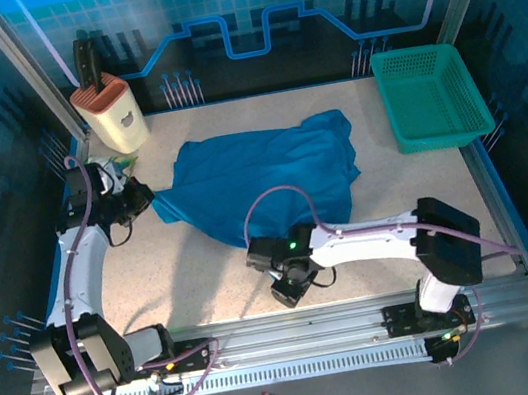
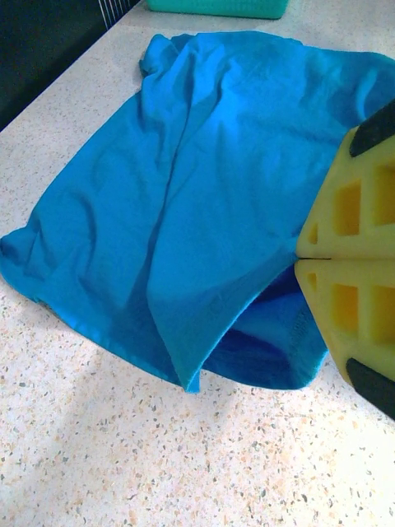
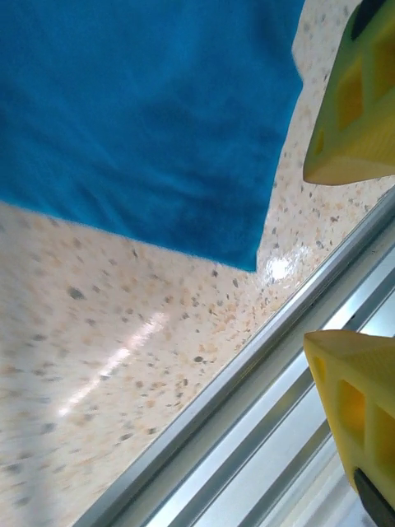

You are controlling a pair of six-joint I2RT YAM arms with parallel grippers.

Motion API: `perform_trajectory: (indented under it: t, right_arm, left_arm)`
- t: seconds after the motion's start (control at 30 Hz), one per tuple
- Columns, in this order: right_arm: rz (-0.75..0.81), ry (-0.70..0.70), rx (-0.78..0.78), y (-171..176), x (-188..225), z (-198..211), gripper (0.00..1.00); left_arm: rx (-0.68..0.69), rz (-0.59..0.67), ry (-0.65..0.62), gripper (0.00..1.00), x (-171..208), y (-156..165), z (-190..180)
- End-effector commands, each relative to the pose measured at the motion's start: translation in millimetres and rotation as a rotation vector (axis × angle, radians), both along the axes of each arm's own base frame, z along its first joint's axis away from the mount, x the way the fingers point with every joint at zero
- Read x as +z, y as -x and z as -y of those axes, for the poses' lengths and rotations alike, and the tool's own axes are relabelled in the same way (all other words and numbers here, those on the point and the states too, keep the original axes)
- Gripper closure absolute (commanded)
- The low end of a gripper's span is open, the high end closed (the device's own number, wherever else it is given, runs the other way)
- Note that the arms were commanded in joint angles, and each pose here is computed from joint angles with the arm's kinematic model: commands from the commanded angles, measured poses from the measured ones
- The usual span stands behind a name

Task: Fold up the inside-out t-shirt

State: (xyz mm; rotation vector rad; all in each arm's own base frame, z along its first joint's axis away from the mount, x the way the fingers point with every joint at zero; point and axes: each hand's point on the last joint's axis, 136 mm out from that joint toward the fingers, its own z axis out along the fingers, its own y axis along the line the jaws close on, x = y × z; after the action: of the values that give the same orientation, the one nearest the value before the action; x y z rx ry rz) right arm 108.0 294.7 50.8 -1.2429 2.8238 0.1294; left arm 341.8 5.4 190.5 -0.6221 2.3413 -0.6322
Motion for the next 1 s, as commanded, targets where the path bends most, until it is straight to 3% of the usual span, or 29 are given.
perform_trajectory:
  t: [0.0,0.6,0.73,0.97]
  right_arm:
    - [0.004,0.074,0.082,9.0,-12.7,-2.7,0.47]
    - [0.054,0.159,0.107,-5.8,-27.5,-3.8,0.51]
    - [0.024,0.179,0.094,-6.6,-38.0,2.7,0.56]
    - [0.018,0.213,0.079,-5.3,-47.5,11.2,0.72]
  left_arm:
    - [-0.003,0.030,-0.024,1.00,8.5,-6.8,-6.0]
    - [0.001,0.033,-0.019,1.00,8.2,-8.5,-7.9]
    - [-0.001,0.033,-0.018,1.00,7.5,-8.4,-7.5]
    - [0.003,0.032,-0.021,1.00,6.9,-7.9,-8.5]
